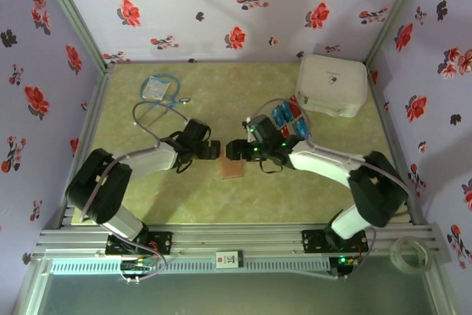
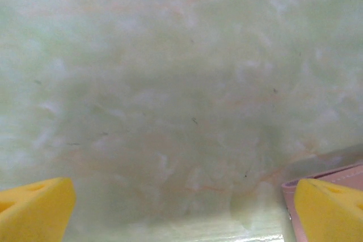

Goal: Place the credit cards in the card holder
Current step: Close the button on the card holder, then reset both arms

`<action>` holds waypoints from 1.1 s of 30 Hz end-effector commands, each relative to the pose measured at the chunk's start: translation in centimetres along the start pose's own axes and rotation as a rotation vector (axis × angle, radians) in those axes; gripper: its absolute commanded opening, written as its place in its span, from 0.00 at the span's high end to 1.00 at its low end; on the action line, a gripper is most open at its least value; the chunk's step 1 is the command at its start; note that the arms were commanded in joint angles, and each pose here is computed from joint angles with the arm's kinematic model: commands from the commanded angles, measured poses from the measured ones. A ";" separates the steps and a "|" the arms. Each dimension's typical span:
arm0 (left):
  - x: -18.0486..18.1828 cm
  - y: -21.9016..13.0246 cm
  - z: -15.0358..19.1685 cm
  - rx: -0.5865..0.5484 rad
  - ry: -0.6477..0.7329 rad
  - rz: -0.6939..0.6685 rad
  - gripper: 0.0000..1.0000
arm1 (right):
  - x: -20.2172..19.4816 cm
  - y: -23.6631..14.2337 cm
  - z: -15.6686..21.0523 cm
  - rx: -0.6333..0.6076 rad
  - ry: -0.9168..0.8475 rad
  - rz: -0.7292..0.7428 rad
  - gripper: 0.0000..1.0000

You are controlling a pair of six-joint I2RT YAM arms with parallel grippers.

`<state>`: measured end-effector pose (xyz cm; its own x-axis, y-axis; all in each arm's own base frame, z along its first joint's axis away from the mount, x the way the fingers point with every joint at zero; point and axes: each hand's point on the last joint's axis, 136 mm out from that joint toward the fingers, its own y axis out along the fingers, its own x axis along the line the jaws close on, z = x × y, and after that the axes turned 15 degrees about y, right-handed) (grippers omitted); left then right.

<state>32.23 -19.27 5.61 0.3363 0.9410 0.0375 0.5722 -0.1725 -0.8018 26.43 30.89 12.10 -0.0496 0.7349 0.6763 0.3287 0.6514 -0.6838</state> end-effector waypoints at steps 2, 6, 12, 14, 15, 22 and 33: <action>1.9 -3.6 -3.1 -0.090 -0.023 -0.016 0.00 | -1.2 -5.0 -1.6 -0.103 -0.010 0.018 0.12; 3.6 -6.5 -3.9 -0.161 -0.048 -0.027 0.00 | -3.2 -9.4 -2.9 -0.217 -0.012 0.062 0.01; 6.6 -10.7 -4.5 -0.282 -0.082 -0.074 0.00 | -7.7 -15.4 -5.3 -0.445 0.001 0.251 0.01; 7.8 -11.8 -4.5 -0.311 -0.085 -0.116 0.00 | -9.5 -17.7 -6.4 -0.552 0.028 0.334 0.01; 8.5 -12.4 -4.6 -0.326 -0.084 -0.144 0.00 | -10.5 -18.9 -7.0 -0.614 0.048 0.373 0.01; 13.0 -14.7 -4.6 -0.434 -0.052 -0.385 0.00 | -15.7 -25.9 -10.7 -0.993 0.154 0.594 0.01; 20.1 -15.8 -3.7 -0.550 -0.089 -0.659 0.00 | -24.3 -28.3 -13.5 -1.116 0.285 0.886 0.01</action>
<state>32.07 -0.13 19.04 -0.1622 0.9402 0.2995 0.9030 0.2638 -0.3392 30.89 -5.84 18.81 0.6413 0.7057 0.3012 0.7438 -0.4754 -0.4699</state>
